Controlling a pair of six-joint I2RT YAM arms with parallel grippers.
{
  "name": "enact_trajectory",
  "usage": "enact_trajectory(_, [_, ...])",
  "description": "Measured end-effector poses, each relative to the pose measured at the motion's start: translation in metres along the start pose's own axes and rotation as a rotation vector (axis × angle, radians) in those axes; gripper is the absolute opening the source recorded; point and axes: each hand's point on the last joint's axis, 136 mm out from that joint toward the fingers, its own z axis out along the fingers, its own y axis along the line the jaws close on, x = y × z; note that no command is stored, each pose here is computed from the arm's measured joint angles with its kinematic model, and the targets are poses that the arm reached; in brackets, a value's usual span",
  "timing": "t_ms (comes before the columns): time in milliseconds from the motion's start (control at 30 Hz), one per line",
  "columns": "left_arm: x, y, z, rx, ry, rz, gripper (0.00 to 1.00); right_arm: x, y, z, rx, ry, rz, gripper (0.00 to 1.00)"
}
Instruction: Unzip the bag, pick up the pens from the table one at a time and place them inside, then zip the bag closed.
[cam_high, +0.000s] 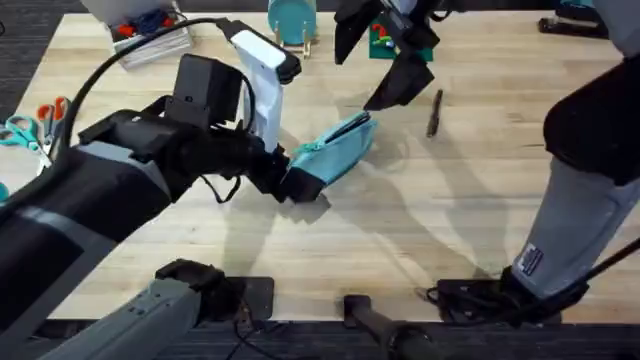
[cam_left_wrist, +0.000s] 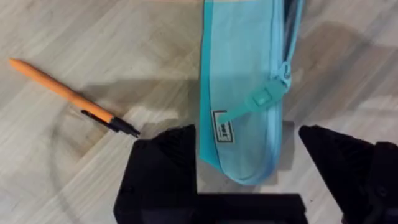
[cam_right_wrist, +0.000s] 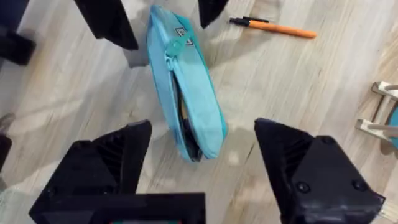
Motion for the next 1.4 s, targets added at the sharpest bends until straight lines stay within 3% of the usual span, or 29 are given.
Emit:
enact_trajectory(100, [0.001,-0.006,-0.01,0.005,0.007,-0.004,0.996,0.001,0.0,0.0,0.0,0.009,0.0,0.996])
enact_trajectory(233, [-0.013,-0.013,-0.037,-0.015,-0.037,-0.001,0.995,0.004,0.0,0.0,0.0,0.02,0.0,0.996])
enact_trajectory(733, [-0.032,-0.039,-0.132,-0.111,-0.138,-0.142,0.997,0.009,0.0,0.0,0.0,0.054,0.0,0.996])
enact_trajectory(1067, [-0.036,-0.04,-0.15,-0.137,-0.157,-0.344,0.998,0.015,-0.001,-0.001,0.004,0.088,-0.002,0.997])
enact_trajectory(1400, [-0.033,-0.039,-0.151,-0.148,-0.152,-0.383,0.997,0.015,-0.009,-0.001,0.034,0.091,-0.021,0.988])
